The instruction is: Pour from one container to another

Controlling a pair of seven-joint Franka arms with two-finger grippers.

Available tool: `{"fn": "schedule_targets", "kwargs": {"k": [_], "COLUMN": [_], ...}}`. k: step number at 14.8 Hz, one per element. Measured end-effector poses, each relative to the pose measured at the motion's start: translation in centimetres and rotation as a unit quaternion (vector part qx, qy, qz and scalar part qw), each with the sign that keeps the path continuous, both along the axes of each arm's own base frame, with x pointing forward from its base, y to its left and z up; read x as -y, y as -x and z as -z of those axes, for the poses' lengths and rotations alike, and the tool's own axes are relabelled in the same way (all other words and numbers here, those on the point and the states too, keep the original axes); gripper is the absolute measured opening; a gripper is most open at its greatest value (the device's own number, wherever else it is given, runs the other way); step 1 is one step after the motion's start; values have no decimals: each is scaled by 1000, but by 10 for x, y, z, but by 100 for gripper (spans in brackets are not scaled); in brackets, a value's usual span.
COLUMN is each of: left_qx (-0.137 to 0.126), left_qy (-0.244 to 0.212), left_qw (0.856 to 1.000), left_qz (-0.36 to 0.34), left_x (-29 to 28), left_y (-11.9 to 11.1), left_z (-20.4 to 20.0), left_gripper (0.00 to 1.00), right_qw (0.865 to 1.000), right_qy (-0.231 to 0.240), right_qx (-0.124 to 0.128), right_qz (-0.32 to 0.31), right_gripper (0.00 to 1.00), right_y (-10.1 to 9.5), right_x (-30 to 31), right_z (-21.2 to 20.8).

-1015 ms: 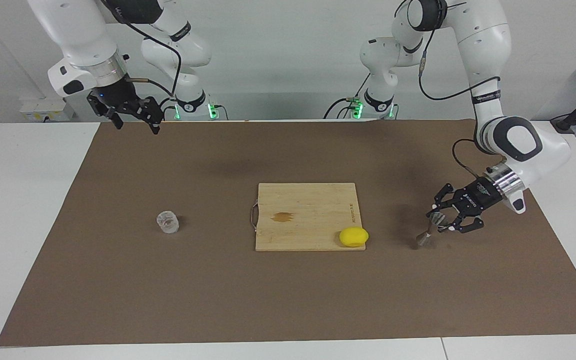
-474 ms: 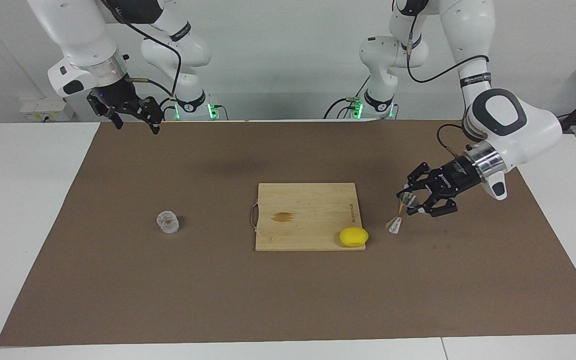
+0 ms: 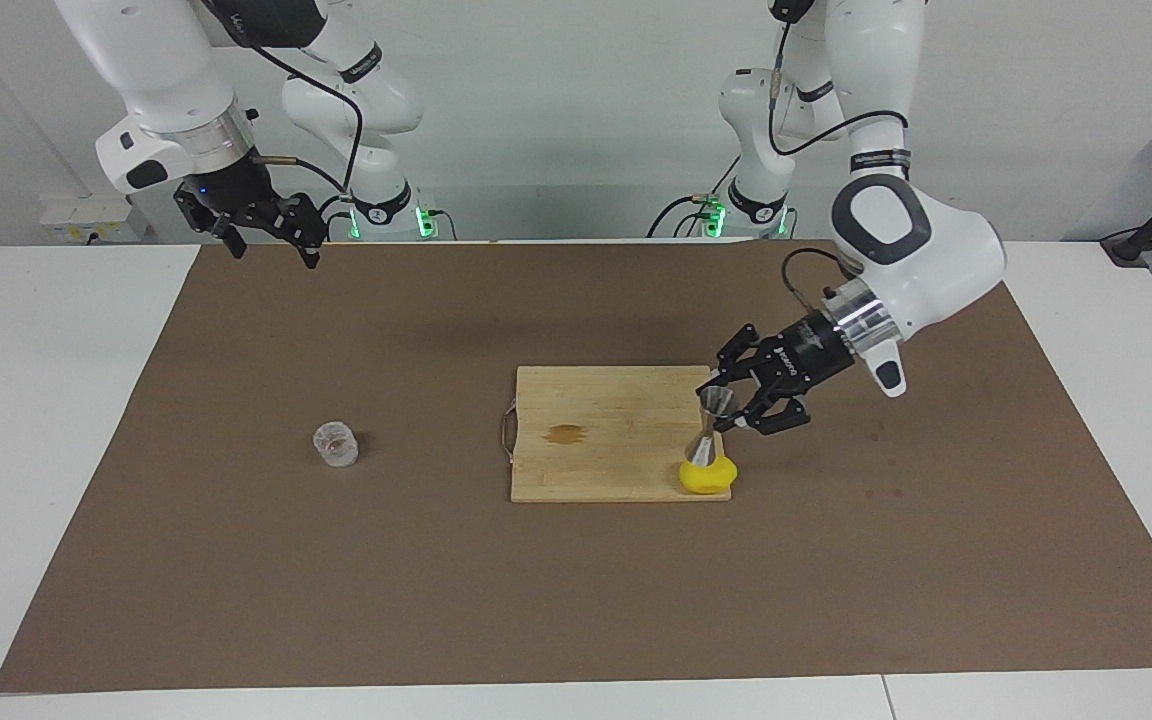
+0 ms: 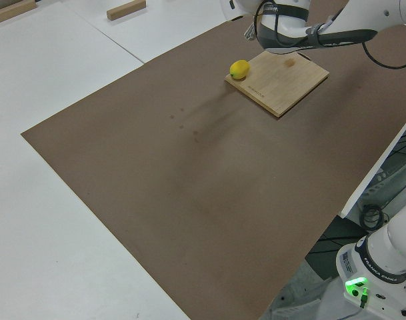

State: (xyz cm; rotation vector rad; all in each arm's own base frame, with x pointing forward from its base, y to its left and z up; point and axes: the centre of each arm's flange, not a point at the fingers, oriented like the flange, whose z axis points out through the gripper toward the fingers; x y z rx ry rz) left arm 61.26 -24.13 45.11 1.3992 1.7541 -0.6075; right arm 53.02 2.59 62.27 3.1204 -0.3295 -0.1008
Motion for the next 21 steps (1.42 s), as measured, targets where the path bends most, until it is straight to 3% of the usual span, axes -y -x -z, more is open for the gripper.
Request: {"fn": "schedule_targets", "kwargs": {"k": [2,5,11,21], "left_qx": [-4,-46,-98,-111], "left_qy": [6,8,-1,-9], "left_qw": [999,995,994,993], "left_qz": [-43,-93,-53,-48], "left_x": [41,84,124,126], "left_y": [16,36,57,58], "left_z": [10,38,79,96], "left_gripper": [51,51,51,51], "right_qw": [1000,1000,1000,1000], "right_qy": [0,0,0,0], "right_qx": [0,0,0,0], "right_qz": [0,0,0,0], "right_gripper": [100,100,100,100], "right_y": [0,0,0,0], "right_x": [0,0,0,0], "right_z": [0,0,0,0]}}
